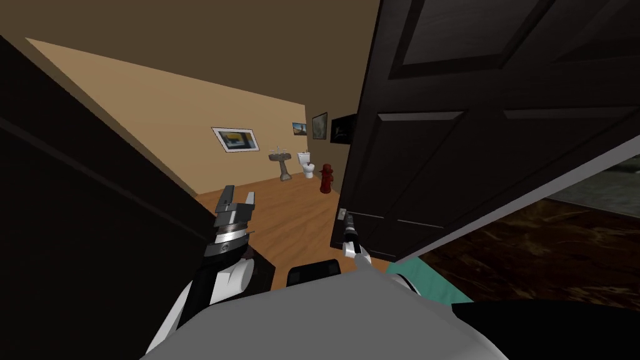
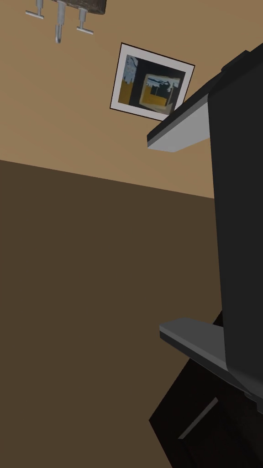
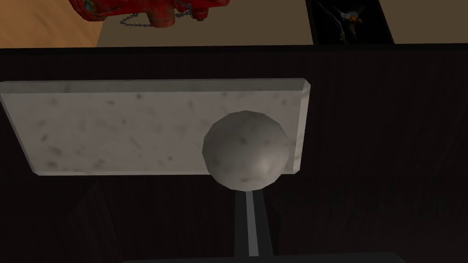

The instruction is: Push the door open

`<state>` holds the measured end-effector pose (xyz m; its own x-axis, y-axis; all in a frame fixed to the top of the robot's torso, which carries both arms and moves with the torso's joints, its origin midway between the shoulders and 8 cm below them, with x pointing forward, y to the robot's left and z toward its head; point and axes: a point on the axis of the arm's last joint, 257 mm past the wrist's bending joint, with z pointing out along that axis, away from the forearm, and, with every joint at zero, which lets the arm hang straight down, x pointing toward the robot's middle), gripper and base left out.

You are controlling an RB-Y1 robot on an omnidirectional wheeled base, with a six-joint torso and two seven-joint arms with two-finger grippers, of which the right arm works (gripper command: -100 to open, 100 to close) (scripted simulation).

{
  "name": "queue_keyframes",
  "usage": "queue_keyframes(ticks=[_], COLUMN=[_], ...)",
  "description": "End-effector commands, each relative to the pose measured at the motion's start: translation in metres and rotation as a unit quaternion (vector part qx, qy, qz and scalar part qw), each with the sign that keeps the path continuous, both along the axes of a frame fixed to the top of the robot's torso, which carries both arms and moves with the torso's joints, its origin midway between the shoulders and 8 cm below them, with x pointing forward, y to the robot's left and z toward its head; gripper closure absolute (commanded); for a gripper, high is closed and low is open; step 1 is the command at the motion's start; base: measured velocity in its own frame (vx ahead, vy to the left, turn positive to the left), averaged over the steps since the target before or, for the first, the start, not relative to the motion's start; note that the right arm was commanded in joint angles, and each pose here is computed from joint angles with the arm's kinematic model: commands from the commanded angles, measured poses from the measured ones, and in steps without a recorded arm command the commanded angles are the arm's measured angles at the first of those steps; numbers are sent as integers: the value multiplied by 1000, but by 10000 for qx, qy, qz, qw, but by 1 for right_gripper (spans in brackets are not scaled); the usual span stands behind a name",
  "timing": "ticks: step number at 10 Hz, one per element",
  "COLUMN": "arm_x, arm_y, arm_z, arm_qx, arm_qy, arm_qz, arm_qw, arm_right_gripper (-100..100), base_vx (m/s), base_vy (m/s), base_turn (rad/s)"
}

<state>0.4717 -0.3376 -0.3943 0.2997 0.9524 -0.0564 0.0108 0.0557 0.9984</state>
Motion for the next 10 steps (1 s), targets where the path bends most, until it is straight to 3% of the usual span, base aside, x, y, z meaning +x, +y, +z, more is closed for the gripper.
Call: queue_keyframes(ticks=[1, 6, 10], arm_x=[1, 4, 4], arm_y=[3, 27, 59], arm_z=[2, 4, 3], arm_qx=[-71, -164, -128], arm_qy=[-1, 4, 9], arm_qz=[97, 418, 699], arm_qw=[9999, 9990, 9975], arm_right_gripper=[-100, -100, -100], base_vx=[84, -68, -35], base_vy=[-4, -27, -6], base_turn=[-207, -151, -152])
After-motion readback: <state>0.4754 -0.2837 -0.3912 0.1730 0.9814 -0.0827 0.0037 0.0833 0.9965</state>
